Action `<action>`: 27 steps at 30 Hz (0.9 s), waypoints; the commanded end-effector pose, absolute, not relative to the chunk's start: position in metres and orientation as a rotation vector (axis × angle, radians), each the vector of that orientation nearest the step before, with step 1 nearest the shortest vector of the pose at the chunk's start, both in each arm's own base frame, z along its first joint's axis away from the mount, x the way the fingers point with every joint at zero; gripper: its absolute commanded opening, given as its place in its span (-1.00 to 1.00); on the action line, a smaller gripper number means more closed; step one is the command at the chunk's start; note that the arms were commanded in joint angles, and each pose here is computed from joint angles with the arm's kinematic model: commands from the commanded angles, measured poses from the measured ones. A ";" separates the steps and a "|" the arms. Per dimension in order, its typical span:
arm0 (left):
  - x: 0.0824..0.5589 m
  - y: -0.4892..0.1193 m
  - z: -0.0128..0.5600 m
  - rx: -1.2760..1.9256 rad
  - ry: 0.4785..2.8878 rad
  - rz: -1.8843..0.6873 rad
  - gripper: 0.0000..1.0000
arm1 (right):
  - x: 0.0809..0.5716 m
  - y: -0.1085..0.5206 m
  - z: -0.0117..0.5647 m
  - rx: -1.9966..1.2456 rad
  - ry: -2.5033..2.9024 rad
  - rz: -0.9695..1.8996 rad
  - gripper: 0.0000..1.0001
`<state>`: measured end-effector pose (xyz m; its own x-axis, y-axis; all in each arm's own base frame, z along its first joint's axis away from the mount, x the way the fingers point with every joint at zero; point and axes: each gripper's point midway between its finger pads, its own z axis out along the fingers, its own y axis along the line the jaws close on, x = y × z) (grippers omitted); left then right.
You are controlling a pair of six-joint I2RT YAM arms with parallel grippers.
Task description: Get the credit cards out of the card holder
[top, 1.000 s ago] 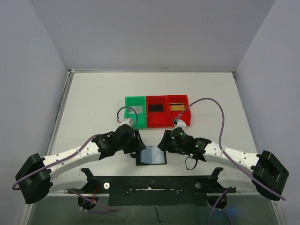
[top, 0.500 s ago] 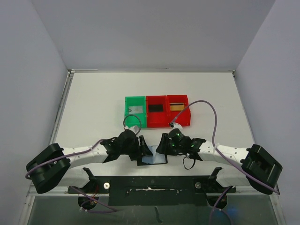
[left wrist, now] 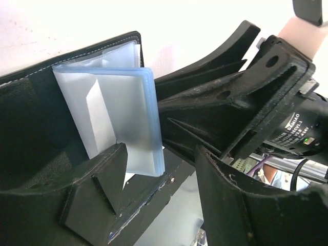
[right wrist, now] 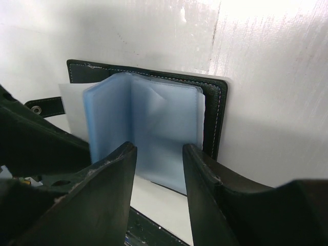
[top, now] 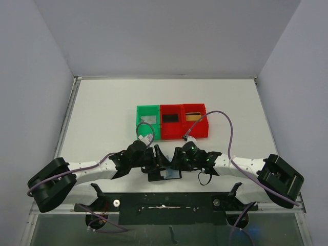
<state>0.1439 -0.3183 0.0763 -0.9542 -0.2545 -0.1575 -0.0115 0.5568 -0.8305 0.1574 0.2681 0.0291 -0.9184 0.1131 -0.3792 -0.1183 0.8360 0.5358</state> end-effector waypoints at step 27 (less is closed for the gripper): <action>0.210 -0.165 0.176 -0.296 2.224 -0.536 0.65 | 0.256 0.155 0.165 0.084 2.177 0.379 0.58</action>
<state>0.1801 -0.1991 0.1307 -0.7588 -0.3995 -0.5144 -0.0530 0.8250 -0.5626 0.2152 0.2302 0.1213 -0.7592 0.1566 -0.6318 -0.1849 0.8787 0.4401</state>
